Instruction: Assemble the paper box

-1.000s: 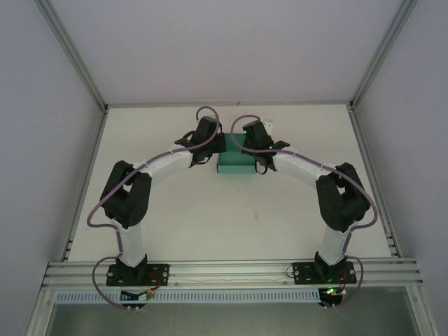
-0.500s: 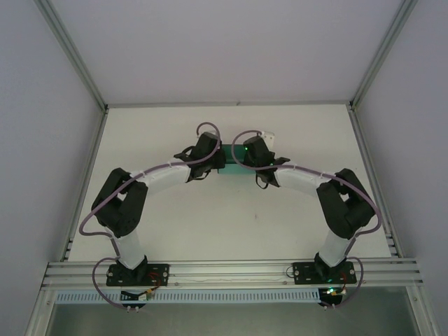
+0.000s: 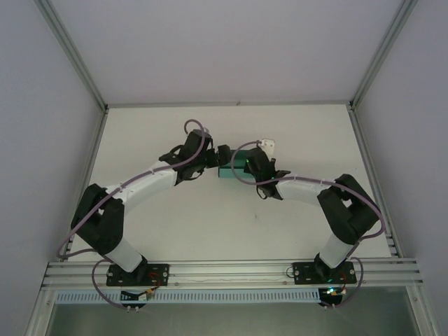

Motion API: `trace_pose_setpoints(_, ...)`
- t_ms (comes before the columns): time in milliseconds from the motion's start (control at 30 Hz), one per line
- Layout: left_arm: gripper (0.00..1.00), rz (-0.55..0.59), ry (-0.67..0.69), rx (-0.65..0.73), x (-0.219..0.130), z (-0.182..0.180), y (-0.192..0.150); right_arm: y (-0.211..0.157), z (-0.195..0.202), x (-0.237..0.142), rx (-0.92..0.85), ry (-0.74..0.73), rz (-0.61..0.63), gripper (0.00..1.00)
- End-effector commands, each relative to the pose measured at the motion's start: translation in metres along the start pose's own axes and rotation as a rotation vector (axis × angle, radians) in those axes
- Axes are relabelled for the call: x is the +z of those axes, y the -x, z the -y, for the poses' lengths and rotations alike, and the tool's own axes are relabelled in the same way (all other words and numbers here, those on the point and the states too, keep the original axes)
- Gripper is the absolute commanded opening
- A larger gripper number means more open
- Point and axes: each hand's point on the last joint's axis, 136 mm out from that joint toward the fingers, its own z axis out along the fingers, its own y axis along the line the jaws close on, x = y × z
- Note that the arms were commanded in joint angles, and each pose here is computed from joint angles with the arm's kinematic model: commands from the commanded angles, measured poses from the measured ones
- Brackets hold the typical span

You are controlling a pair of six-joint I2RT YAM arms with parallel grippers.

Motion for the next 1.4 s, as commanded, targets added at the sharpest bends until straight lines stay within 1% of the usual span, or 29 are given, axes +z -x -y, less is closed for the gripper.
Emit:
trace_pose_setpoints(0,1.00,-0.054,0.031,-0.167,-0.006,-0.018,0.000,-0.026,0.004,-0.003,-0.084,-0.016,-0.031,0.05)
trace_pose_setpoints(67,1.00,-0.053,-0.011,-0.234,0.001,-0.019,0.007,-0.030,0.002,-0.003,-0.090,-0.013,-0.014,0.05)
trace_pose_setpoints(133,1.00,-0.089,-0.045,-0.280,0.012,-0.019,0.008,-0.036,-0.001,-0.003,-0.100,-0.003,-0.010,0.05)
trace_pose_setpoints(267,1.00,-0.154,-0.124,-0.322,0.038,-0.010,-0.002,-0.045,-0.004,-0.004,-0.119,0.011,0.003,0.05)
trace_pose_setpoints(400,1.00,-0.217,-0.125,-0.339,0.063,-0.013,-0.014,-0.051,-0.004,-0.005,-0.144,0.021,0.010,0.06)
trace_pose_setpoints(433,0.99,-0.235,-0.126,-0.342,0.069,-0.014,-0.019,-0.053,-0.004,-0.006,-0.148,0.022,0.011,0.08)
trace_pose_setpoints(567,0.87,-0.284,-0.143,-0.357,0.081,-0.017,-0.037,-0.058,-0.001,-0.008,-0.156,0.022,0.001,0.11)
trace_pose_setpoints(667,0.78,-0.302,-0.134,-0.365,0.086,-0.023,-0.047,-0.061,-0.003,-0.011,-0.165,0.036,-0.015,0.16)
trace_pose_setpoints(700,0.74,-0.307,-0.128,-0.364,0.088,-0.026,-0.051,-0.063,-0.004,-0.013,-0.164,0.041,-0.026,0.20)
trace_pose_setpoints(733,0.72,-0.307,-0.129,-0.354,0.088,-0.026,-0.052,-0.066,-0.005,-0.015,-0.169,0.049,-0.038,0.22)
trace_pose_setpoints(900,0.70,-0.310,-0.106,-0.323,0.092,-0.036,-0.059,-0.076,0.001,-0.030,-0.159,0.079,-0.106,0.38)
trace_pose_setpoints(967,0.68,-0.313,-0.098,-0.307,0.094,-0.039,-0.062,-0.080,0.004,-0.037,-0.148,0.097,-0.132,0.42)
trace_pose_setpoints(1033,0.65,-0.313,-0.098,-0.290,0.094,-0.040,-0.063,-0.083,0.005,-0.046,-0.141,0.124,-0.156,0.49)
trace_pose_setpoints(1067,0.63,-0.313,-0.096,-0.279,0.095,-0.041,-0.064,-0.085,0.005,-0.050,-0.145,0.139,-0.167,0.55)
trace_pose_setpoints(1133,0.60,-0.310,-0.094,-0.264,0.097,-0.044,-0.065,-0.084,0.007,-0.056,-0.150,0.147,-0.182,0.72)
trace_pose_setpoints(1167,0.56,-0.312,-0.097,-0.257,0.098,-0.045,-0.066,-0.084,0.006,-0.059,-0.162,0.158,-0.188,0.81)
trace_pose_setpoints(1233,0.53,-0.323,-0.107,-0.260,0.100,-0.047,-0.069,-0.080,0.005,-0.063,-0.177,0.171,-0.191,0.97)
trace_pose_setpoints(1267,0.52,-0.329,-0.117,-0.259,0.101,-0.048,-0.070,-0.078,0.003,-0.065,-0.182,0.186,-0.195,1.00)
trace_pose_setpoints(1367,0.45,-0.338,-0.127,-0.255,0.104,-0.052,-0.074,-0.068,0.003,-0.067,-0.133,0.202,-0.220,1.00)
